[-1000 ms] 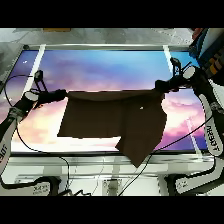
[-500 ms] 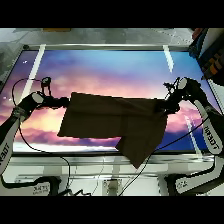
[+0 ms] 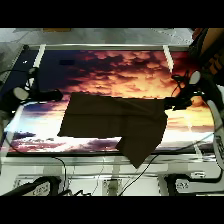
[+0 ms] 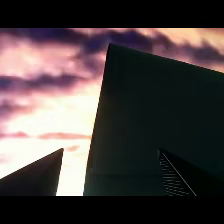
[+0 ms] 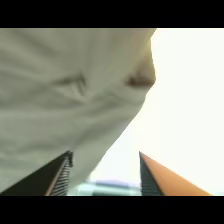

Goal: Fold the clothes and pants, and hang the long-sleeved shirts on hangers.

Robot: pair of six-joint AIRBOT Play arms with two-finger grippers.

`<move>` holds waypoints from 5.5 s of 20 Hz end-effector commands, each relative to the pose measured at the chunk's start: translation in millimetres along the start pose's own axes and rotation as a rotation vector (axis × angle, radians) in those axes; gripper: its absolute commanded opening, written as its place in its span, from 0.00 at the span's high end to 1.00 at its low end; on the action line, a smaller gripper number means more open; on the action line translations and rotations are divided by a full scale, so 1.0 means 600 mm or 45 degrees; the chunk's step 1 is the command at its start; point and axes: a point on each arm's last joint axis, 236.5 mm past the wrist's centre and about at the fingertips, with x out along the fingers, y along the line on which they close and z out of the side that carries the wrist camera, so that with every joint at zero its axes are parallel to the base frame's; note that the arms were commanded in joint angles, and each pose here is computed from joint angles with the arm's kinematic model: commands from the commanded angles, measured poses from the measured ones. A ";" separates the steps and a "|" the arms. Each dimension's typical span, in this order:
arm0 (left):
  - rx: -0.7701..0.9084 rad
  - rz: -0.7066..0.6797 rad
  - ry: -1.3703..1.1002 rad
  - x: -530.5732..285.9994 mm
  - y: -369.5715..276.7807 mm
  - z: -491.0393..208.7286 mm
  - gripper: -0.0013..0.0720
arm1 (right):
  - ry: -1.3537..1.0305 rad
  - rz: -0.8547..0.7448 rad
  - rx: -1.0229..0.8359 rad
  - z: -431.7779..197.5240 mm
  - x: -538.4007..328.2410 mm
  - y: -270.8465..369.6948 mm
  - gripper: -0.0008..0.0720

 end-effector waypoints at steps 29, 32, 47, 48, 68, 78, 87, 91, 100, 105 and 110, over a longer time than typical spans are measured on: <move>0.149 -0.101 0.626 -0.059 0.009 -0.198 0.29 | 0.116 0.695 0.260 -0.326 0.238 0.195 0.82; 0.091 -0.155 0.763 -0.028 0.011 -0.254 0.29 | 0.089 0.700 0.239 -0.311 0.225 0.195 0.96; -0.782 -0.408 0.500 0.042 0.037 -0.379 0.35 | 0.055 0.706 0.248 -0.296 0.220 0.195 0.96; -0.788 -0.413 0.463 0.049 0.034 -0.369 0.40 | 0.051 0.716 0.255 -0.294 0.218 0.198 0.96; -0.377 -0.228 -0.340 -0.148 0.018 -0.077 0.96 | -0.892 0.841 0.644 -0.039 -0.091 0.162 0.96; -0.769 -0.180 -0.215 0.139 -0.038 -0.092 0.96 | -0.885 0.732 1.236 0.086 0.049 0.026 0.96; -0.665 -0.229 -0.238 0.190 -0.073 -0.026 0.01 | -0.923 0.518 0.910 0.163 0.065 -0.009 0.05; -0.452 -0.253 -0.161 0.163 -0.055 -0.042 0.02 | -0.866 0.427 0.816 0.142 0.077 -0.033 0.06; -0.463 -0.358 0.374 0.160 -0.024 -0.214 0.03 | -0.657 0.449 0.771 0.085 0.106 -0.031 0.06; -0.354 -0.416 0.471 0.192 -0.071 -0.247 0.04 | -0.548 0.482 0.612 0.056 0.116 0.002 0.06; -0.168 -0.423 0.398 0.212 -0.133 -0.223 0.68 | -0.512 0.570 0.480 0.047 0.109 0.045 0.06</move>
